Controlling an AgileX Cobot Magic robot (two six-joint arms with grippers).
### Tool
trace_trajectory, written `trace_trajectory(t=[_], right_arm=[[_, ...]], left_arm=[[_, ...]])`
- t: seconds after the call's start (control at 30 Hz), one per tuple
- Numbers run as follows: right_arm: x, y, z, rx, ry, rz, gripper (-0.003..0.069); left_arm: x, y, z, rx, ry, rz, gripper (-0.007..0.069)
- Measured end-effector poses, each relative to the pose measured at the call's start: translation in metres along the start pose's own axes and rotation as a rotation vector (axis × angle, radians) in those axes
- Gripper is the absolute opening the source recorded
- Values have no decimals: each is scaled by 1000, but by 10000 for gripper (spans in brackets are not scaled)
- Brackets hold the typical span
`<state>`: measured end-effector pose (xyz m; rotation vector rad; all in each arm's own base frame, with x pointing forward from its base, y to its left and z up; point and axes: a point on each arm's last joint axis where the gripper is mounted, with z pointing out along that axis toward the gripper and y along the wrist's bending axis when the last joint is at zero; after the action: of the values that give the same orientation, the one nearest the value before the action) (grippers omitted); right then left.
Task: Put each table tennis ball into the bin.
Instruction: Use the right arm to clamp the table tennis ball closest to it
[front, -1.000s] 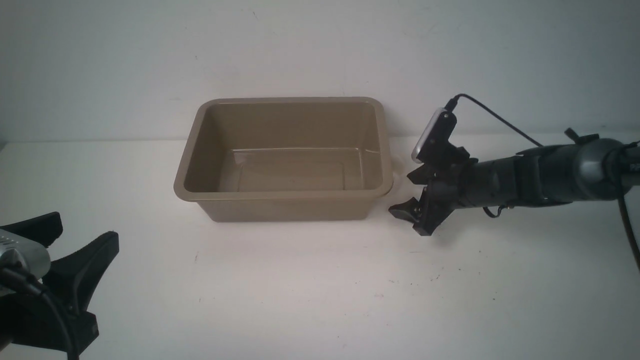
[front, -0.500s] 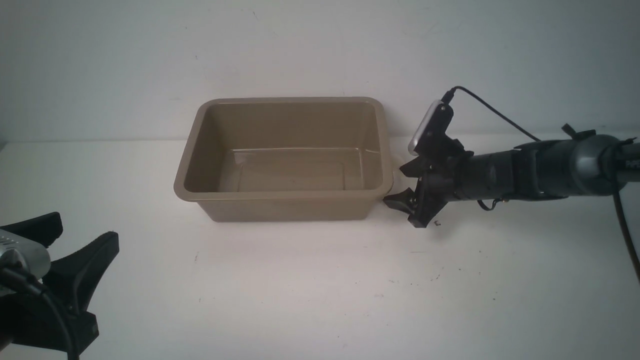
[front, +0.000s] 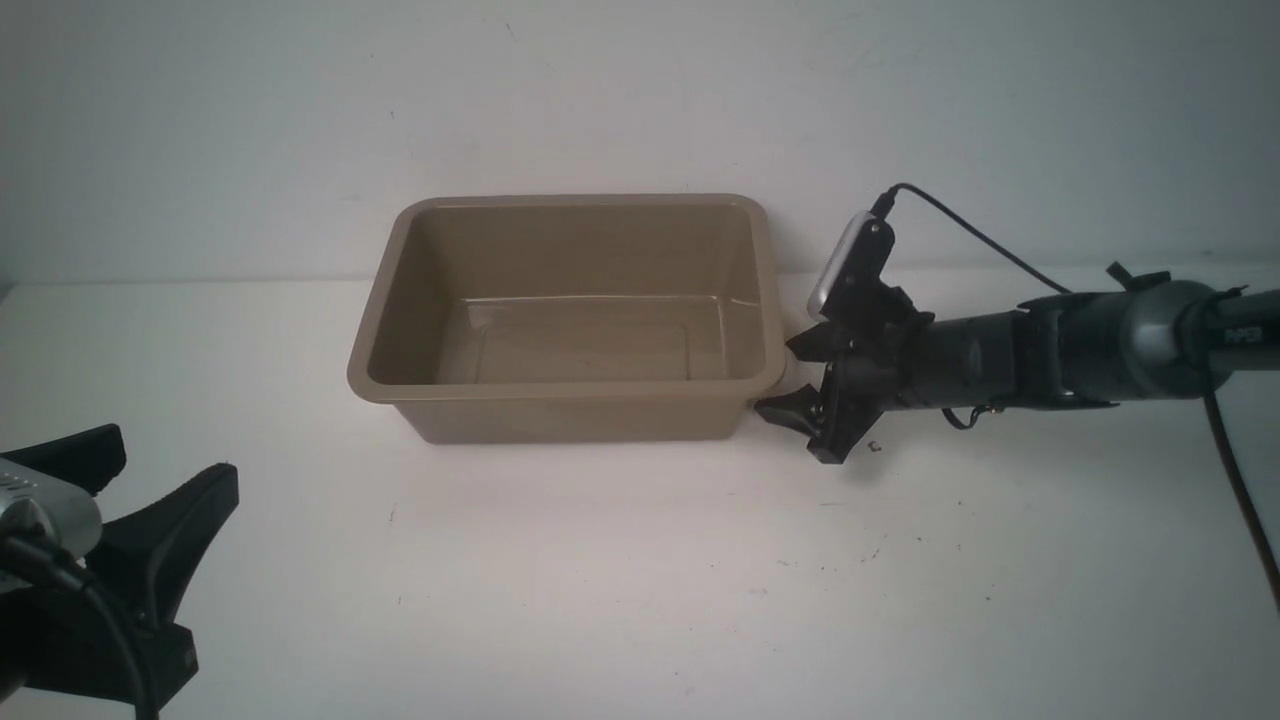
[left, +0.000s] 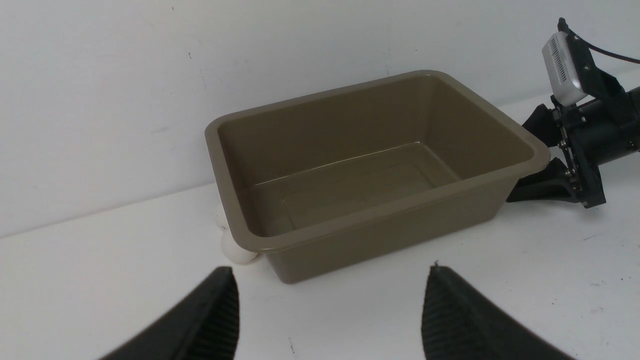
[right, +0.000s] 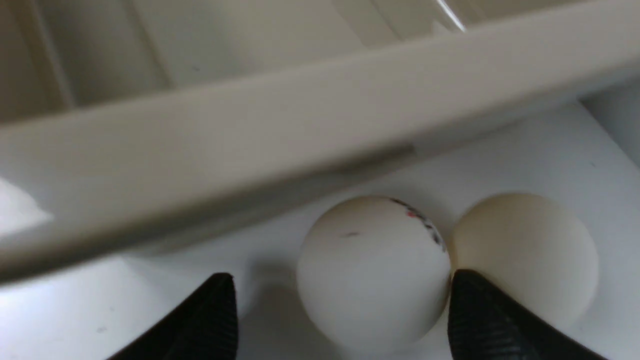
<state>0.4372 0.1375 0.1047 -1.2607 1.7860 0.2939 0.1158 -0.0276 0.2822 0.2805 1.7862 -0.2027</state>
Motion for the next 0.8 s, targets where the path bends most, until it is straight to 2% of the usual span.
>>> trace_trajectory(t=[0.23,0.4,0.8], right_arm=[[-4,-3,0,3,-17,-15,468],[-5,-3,0,4,-18,-17,347],[-6,-9,-6,19,-24,-36,339]], left_arm=[[0,0,0,0,0,0,447],[0,0,0,0,0,0,447],[0,0,0,0,0,0,447]])
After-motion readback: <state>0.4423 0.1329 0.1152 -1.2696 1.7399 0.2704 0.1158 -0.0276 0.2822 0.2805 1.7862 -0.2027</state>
